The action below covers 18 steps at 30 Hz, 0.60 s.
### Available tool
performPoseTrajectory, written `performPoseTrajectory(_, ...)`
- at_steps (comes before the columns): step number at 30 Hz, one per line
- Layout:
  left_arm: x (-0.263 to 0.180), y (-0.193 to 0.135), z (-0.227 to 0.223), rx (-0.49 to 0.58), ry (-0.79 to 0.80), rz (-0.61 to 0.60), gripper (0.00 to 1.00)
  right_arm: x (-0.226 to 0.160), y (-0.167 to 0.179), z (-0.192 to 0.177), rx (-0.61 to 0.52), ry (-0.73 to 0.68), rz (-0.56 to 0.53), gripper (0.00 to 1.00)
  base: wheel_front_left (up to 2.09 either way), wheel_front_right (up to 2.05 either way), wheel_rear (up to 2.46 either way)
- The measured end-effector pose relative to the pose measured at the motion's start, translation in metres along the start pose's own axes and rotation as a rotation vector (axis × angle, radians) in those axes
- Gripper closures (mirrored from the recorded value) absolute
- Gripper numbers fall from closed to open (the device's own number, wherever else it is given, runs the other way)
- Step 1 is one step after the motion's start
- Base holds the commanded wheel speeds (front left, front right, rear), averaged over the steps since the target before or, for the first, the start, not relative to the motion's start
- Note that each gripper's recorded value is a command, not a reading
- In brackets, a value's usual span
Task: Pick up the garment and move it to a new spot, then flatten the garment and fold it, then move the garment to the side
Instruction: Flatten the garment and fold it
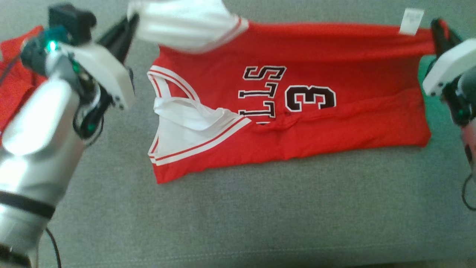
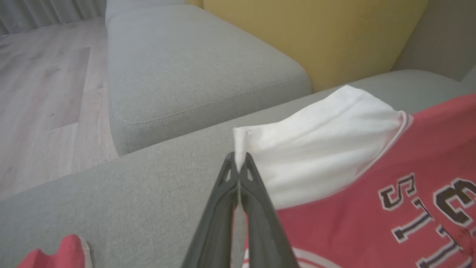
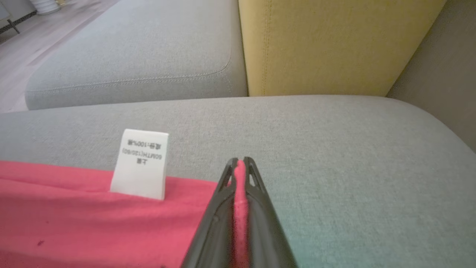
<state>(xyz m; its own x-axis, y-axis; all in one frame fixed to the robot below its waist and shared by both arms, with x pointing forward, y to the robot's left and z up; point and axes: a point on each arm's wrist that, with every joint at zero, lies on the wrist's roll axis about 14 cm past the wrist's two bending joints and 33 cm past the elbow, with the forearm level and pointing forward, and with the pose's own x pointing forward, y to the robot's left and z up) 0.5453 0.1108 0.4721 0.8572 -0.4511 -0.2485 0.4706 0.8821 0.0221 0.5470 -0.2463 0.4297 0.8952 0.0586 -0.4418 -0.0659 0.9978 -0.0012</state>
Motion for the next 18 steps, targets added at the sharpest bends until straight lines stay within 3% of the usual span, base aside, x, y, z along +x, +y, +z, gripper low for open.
performPoseTrajectory(18,-0.107,-0.068,-0.068,-0.03,0.291,-0.151,1.0,-0.073,-0.005,-0.063,-0.002,0.315,0.076,1.0,0.0,0.0,0.0)
